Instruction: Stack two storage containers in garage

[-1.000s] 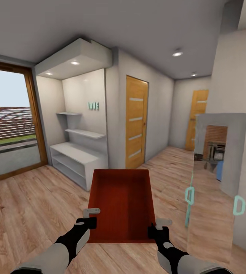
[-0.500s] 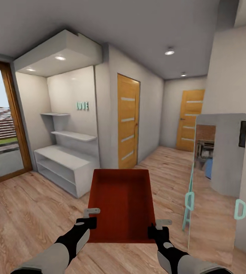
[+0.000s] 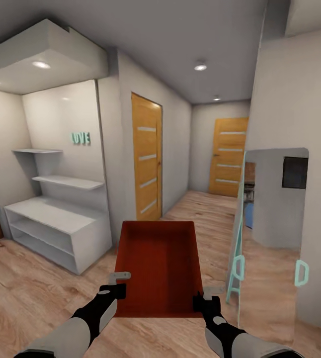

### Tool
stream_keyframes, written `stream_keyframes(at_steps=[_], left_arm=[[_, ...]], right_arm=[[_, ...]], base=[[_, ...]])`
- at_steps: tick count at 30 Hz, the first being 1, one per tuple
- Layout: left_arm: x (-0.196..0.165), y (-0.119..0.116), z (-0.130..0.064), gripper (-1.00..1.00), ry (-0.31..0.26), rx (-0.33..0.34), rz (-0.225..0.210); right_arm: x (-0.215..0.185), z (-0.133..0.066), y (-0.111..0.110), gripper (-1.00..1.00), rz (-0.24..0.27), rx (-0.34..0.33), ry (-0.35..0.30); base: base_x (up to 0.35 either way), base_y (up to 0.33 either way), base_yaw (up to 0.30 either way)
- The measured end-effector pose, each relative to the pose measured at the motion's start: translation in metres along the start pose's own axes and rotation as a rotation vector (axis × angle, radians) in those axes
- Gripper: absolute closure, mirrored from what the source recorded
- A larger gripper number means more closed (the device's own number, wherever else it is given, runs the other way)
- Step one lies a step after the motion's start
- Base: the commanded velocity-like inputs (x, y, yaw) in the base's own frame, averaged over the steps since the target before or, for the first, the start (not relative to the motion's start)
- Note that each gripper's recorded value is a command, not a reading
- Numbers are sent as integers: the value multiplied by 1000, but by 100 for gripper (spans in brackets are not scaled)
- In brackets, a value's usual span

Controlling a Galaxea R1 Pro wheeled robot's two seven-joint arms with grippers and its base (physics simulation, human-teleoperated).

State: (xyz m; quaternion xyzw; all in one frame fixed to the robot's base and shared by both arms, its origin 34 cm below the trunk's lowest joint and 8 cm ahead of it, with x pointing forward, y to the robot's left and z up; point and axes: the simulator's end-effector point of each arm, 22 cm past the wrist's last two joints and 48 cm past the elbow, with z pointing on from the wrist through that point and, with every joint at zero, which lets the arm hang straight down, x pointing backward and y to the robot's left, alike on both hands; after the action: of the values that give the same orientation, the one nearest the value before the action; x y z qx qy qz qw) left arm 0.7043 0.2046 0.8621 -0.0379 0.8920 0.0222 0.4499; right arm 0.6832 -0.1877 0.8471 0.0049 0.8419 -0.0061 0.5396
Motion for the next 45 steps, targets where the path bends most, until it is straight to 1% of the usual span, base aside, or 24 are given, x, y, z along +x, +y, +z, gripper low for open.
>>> stream_keyframes(at_steps=[4,21,45], left_arm=[[0,0,0,100,0,0,0],[0,0,0,100,0,1,1],[0,0,0,100,0,0,0]], right_arm=[[0,0,0,100,0,0,0],[0,0,0,100,2,-1,0],[0,0,0,100,0,0,0]], base=[[321,151,-114],[321,151,-20],[321,151,-271]])
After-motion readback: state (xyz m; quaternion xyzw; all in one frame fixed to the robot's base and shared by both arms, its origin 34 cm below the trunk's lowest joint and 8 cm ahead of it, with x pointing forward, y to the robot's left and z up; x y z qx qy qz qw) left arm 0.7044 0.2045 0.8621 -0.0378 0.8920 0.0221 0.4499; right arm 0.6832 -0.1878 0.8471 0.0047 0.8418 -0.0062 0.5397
